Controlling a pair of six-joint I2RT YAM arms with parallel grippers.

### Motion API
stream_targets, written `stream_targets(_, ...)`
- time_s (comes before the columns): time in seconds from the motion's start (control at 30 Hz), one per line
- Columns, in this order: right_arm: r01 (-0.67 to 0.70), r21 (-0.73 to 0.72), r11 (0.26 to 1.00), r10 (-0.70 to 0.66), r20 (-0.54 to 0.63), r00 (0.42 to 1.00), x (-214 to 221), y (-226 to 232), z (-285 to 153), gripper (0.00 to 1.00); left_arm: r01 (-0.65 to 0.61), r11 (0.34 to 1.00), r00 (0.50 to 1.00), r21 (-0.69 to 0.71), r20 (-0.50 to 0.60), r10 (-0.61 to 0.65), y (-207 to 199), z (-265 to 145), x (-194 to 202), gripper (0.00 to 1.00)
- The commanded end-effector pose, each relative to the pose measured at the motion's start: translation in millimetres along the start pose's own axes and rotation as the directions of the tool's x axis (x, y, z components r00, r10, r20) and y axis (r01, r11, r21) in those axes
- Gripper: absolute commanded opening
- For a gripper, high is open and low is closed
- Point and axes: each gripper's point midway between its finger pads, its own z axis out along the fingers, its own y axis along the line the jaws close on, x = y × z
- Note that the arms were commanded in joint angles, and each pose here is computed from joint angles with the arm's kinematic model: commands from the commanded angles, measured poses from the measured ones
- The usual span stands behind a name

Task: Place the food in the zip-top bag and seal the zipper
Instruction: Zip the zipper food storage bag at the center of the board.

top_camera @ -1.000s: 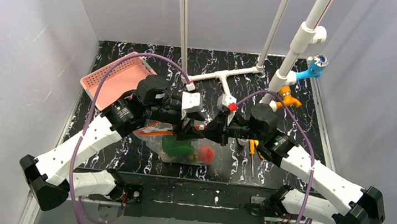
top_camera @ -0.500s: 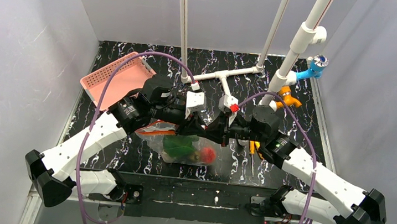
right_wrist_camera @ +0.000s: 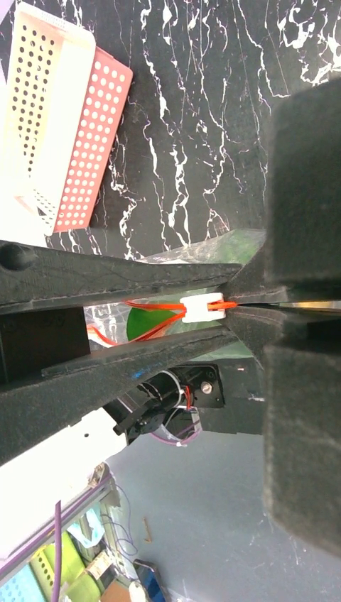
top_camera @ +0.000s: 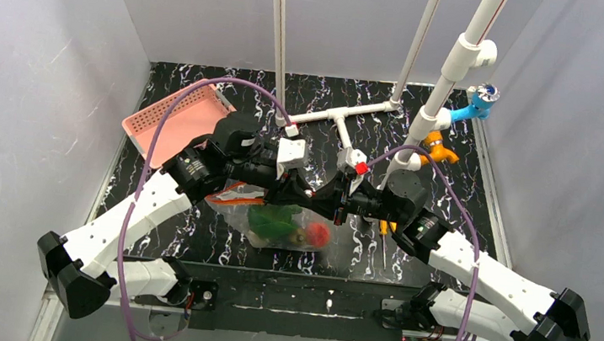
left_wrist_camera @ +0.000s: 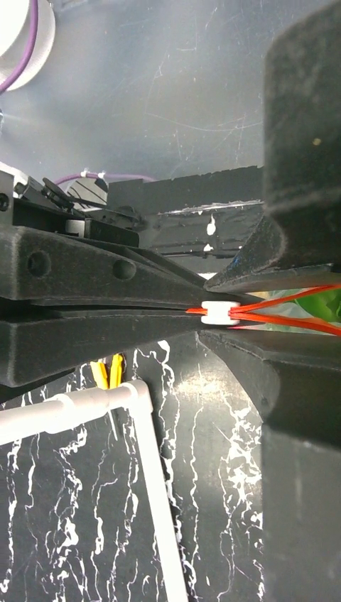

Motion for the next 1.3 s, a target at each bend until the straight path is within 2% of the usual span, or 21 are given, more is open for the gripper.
stream_targets(0.0,0.033,0.046,0.998,-0.036,0.05,0.998,-15,-7,-6,0.01,0.057,0.998,0.998,-0.024,0.035,-0.056,-4,-33,4,0.0)
stream_targets(0.2,0.059,-0.002,0.998,-0.059,0.019,0.998,-15,-1,-4,0.01,0.096,0.993,0.993,0.069,0.069,-0.101,-17,-34,-1,0.0)
stream_targets(0.23,0.063,-0.013,0.998,-0.063,0.012,0.998,-15,1,-4,0.01,0.103,0.991,0.991,0.081,0.079,-0.109,-18,-33,-3,0.04)
stream_targets(0.33,0.068,-0.021,0.997,-0.068,0.002,0.998,-14,1,-3,0.01,0.124,0.984,0.984,0.129,0.11,-0.138,-22,-30,-12,0.33)
stream_targets(0.4,0.071,-0.03,0.997,-0.071,-0.001,0.997,-14,3,-3,0.01,0.136,0.982,0.981,0.133,0.118,-0.152,-21,-29,-16,0.41)
stream_targets(0.5,0.063,-0.037,0.997,-0.063,-0.013,0.998,-13,3,-1,0.01,0.115,0.986,0.984,0.118,0.123,-0.129,-23,-27,-20,0.47)
stream_targets(0.73,0.068,-0.034,0.997,-0.069,-0.009,0.998,-17,3,0,0.01,0.129,0.991,0.988,0.029,0.08,-0.131,-8,-14,-18,0.45)
stream_targets(0.9,0.078,-0.032,0.996,-0.079,-0.014,0.997,-17,4,-2,0.01,0.151,0.988,0.987,-0.029,0.067,-0.148,7,-8,-14,0.36)
stream_targets(1.1,0.079,-0.035,0.996,-0.08,-0.023,0.997,-14,5,-3,0.01,0.153,0.988,0.985,-0.025,0.089,-0.151,8,-6,-18,0.42)
stream_targets(1.27,0.08,-0.04,0.996,-0.081,-0.023,0.996,-14,6,-2,0.01,0.177,0.984,0.98,0.025,0.083,-0.179,3,-1,-19,0.27)
